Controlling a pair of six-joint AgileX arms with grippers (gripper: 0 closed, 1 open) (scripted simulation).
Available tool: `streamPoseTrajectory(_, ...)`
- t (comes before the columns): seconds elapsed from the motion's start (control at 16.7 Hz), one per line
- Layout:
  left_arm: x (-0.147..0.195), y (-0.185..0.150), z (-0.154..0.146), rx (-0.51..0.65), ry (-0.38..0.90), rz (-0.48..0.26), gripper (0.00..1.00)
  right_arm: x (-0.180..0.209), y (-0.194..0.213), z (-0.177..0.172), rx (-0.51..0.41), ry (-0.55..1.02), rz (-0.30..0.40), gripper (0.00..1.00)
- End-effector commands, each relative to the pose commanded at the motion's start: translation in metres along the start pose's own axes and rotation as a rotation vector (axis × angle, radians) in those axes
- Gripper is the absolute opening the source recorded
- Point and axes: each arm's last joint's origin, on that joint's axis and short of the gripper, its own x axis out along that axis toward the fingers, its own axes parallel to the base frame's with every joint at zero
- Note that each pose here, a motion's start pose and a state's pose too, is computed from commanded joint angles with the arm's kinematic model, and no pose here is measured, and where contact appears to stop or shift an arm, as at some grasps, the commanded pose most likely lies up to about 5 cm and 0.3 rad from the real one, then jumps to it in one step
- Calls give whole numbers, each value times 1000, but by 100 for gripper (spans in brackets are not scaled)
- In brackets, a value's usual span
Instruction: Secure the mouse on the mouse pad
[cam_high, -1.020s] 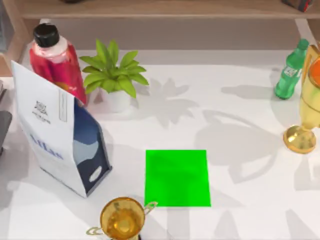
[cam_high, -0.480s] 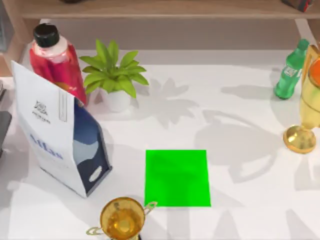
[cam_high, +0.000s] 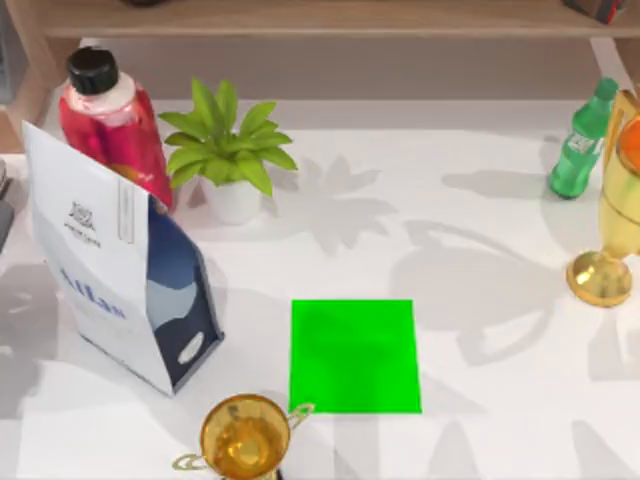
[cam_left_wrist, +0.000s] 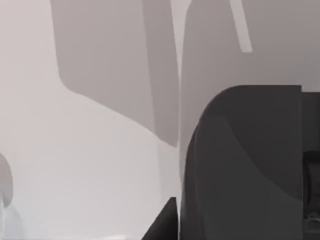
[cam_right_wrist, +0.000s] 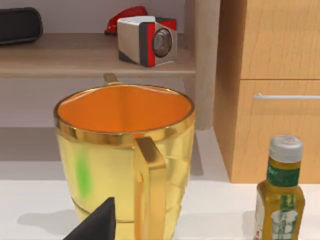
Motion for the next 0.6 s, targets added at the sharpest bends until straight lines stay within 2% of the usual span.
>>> streamPoseTrajectory(0.42,-63,-1,2,5,-10,-13,0,0,0,0,0,0,0,100)
streamPoseTrajectory(0.6,-75,-3,2,3,-11,-20,0,0,0,0,0,0,0,100)
